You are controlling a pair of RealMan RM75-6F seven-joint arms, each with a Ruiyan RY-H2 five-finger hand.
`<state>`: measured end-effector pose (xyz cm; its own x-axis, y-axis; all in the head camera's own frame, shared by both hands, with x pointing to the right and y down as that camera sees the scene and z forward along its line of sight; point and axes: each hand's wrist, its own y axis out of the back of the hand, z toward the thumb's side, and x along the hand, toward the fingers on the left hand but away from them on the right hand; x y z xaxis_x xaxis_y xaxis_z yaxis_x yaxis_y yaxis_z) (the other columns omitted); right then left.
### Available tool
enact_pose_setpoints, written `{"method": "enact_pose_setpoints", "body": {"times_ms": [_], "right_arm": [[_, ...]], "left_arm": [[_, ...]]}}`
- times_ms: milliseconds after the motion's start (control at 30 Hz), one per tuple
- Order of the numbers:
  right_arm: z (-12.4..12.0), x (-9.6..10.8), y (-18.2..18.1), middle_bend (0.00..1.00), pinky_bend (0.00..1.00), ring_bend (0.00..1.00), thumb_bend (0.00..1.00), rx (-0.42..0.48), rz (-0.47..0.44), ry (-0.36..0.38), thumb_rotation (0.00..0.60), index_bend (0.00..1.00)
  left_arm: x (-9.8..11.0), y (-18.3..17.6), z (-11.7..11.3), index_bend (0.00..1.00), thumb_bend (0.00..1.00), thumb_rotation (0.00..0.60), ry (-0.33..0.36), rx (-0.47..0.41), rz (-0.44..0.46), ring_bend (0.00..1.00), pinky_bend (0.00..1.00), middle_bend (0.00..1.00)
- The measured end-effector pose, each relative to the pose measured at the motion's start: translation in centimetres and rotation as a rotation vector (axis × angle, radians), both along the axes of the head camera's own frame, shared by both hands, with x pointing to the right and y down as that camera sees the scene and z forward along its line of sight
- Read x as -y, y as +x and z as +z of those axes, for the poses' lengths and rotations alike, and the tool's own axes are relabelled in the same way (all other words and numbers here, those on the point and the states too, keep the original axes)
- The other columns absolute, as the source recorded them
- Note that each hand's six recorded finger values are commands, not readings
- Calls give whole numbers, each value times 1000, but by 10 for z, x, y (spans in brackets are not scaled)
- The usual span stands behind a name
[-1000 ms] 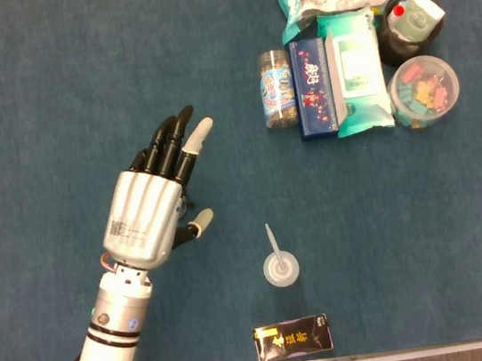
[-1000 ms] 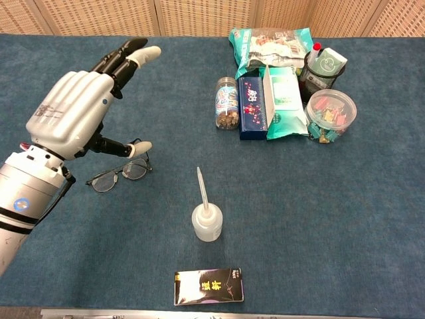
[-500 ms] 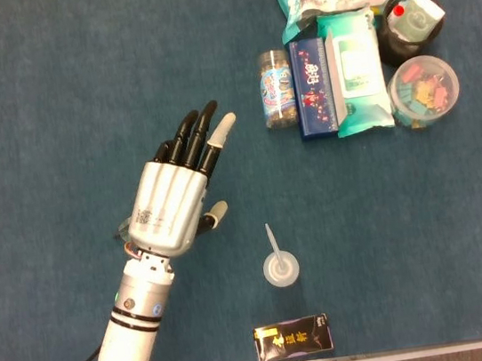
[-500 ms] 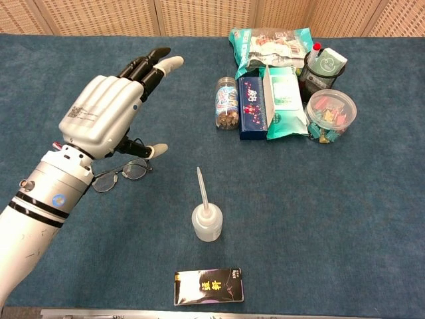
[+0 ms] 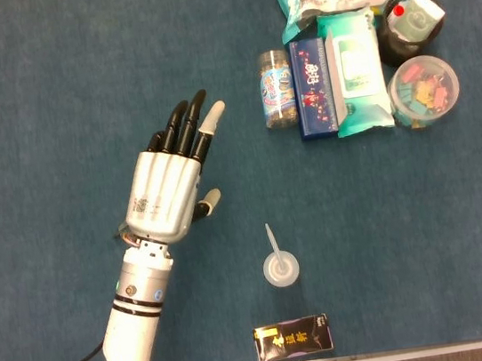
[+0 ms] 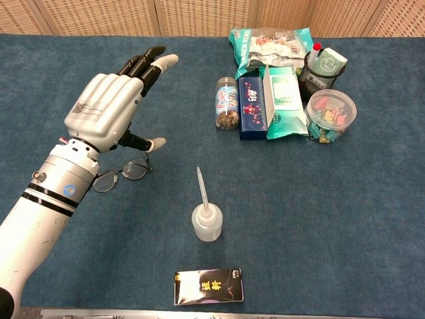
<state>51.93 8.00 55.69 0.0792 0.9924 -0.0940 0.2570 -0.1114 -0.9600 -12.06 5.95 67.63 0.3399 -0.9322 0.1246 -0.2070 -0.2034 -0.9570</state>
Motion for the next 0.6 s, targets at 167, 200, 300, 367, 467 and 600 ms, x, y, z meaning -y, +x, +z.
{"method": "enact_pose_setpoints", "body": {"times_ms": [167,200,300,367,467,600], "right_arm": [[1,0,-2,447,296,318,520,-3,-5,-5,600,561],[1,0,-2,447,296,318,520,-3,-6,-5,600,561],[0,-1,-2,447,296,318,520,-2,-6,-1,600,561],[-1,-1,-1,447,296,318,520,0,-5,3,600,561],[0,-1,-1,447,296,318,520,-1,-4,1,600,561],[0,-1,-1,447,296,318,520,-2,-5,-2,600,561]], "left_arm": [[4,-4,2,71,116,600,1,7,-19,87,347,0],[5,-4,2,71,116,600,2,8,-23,87,347,0],[6,-7,3,72,116,600,1,15,-33,87,347,0],[7,-10,5,72,116,600,-2,20,-41,87,347,0],[7,-13,7,72,116,600,-6,25,-52,87,347,0],[8,-17,9,73,116,600,-8,29,-67,87,347,0]]}}
